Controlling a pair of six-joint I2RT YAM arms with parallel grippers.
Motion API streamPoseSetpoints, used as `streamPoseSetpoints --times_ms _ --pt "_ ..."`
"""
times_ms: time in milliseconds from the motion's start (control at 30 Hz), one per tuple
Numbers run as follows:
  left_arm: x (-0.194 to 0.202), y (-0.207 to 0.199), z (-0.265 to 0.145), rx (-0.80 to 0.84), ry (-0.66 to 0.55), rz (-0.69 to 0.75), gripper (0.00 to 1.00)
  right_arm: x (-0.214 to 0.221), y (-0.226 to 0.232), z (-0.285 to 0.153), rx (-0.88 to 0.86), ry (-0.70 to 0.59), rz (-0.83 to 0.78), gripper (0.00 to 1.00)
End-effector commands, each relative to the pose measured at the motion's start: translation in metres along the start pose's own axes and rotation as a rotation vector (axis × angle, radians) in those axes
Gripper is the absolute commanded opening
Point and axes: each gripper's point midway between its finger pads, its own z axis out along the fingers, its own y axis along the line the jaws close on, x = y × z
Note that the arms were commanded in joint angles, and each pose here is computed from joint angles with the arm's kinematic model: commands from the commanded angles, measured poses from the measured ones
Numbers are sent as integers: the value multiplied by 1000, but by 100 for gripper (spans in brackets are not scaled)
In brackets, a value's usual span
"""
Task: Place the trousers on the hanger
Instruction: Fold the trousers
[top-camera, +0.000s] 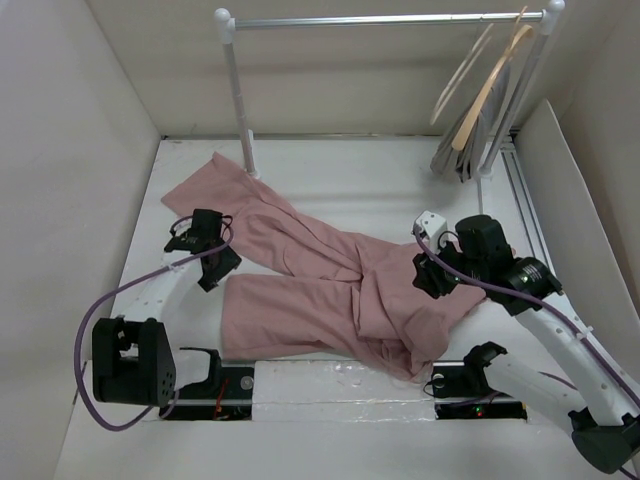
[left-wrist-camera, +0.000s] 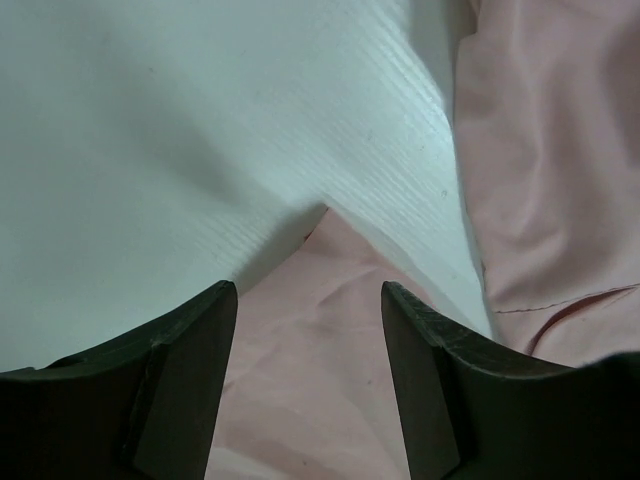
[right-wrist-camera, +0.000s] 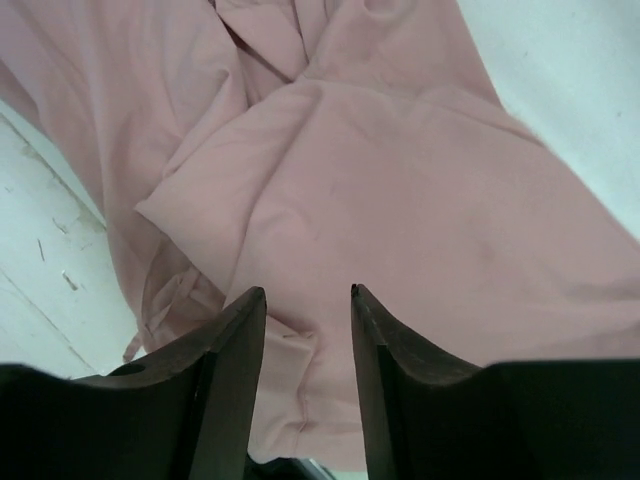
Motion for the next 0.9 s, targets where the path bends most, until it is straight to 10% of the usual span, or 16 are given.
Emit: streamPoseSetpoints --times_ms 0,367,500,867 --pt "-1 3 -4 -5 -26 -96 55 -24 4 4 -37 -101 -82 46" --pt "30 -3 36 -133 47 28 51 -15 15 5 -78 -123 -76 64" --pt "20 -5 42 -165 24 62 0 -12 4 1 -6 -99 -45 78" --pt "-131 -58 -164 153 -454 1 0 8 -51 -5 245 -7 98 90"
